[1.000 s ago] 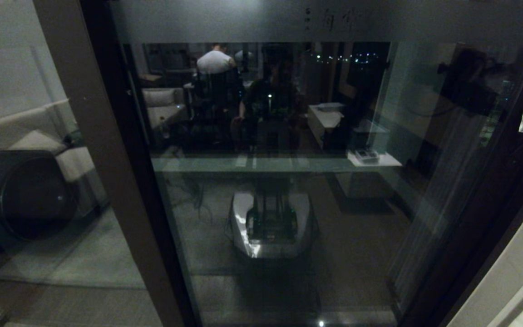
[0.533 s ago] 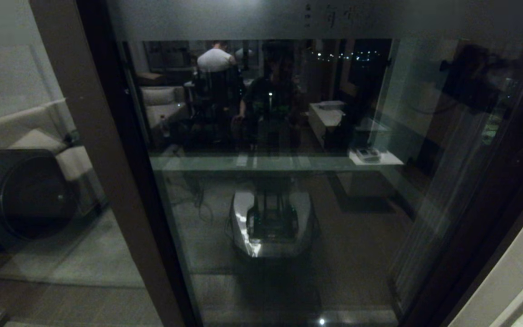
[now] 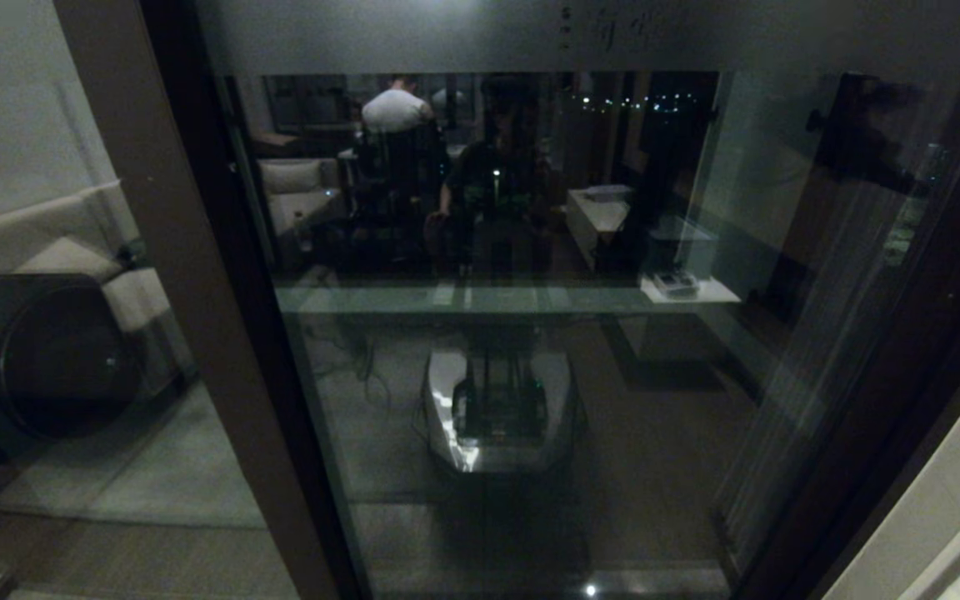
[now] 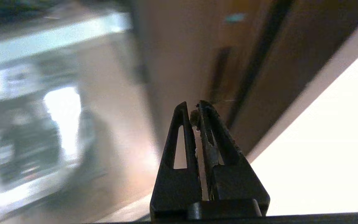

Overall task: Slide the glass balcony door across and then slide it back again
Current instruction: Close the slid door

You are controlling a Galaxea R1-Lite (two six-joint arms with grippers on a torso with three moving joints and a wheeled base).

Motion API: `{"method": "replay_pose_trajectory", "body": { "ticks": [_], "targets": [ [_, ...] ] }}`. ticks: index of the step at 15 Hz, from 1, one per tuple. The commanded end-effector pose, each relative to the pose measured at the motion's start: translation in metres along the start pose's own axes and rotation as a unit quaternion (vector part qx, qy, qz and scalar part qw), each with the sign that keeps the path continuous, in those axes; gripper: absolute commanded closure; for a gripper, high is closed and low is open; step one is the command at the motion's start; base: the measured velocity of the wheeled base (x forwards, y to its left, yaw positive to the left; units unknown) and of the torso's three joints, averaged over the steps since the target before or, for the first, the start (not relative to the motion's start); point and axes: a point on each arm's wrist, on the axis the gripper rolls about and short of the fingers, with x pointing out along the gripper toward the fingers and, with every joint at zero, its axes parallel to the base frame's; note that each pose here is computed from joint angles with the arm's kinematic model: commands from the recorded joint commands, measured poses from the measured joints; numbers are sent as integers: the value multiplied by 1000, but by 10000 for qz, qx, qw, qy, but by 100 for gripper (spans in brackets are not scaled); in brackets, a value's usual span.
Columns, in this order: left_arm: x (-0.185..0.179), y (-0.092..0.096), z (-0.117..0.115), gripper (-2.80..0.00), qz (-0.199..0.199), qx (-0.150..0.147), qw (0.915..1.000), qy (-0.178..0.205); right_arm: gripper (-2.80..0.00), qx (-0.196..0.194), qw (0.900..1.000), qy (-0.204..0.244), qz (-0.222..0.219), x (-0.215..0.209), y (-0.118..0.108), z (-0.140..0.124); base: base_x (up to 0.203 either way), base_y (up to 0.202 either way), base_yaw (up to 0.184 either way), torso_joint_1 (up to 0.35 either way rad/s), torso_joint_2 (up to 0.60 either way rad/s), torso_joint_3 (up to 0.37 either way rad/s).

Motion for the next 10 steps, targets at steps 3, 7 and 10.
{"method": "replay_pose_trajectory", "body": {
  "ticks": [3,7,10],
  "targets": [
    [0,0,0,0,1,0,10000,3,0,113,9994,-162,285,-31,2,12,0,0,0,0,0,0],
    [0,0,0,0,1,0,10000,0,0,122,9994,24,328,-35,3,11,0,0,0,0,0,0],
    [0,0,0,0,1,0,10000,6,0,126,9994,40,328,-34,3,10,0,0,0,0,0,0]
  ]
}}
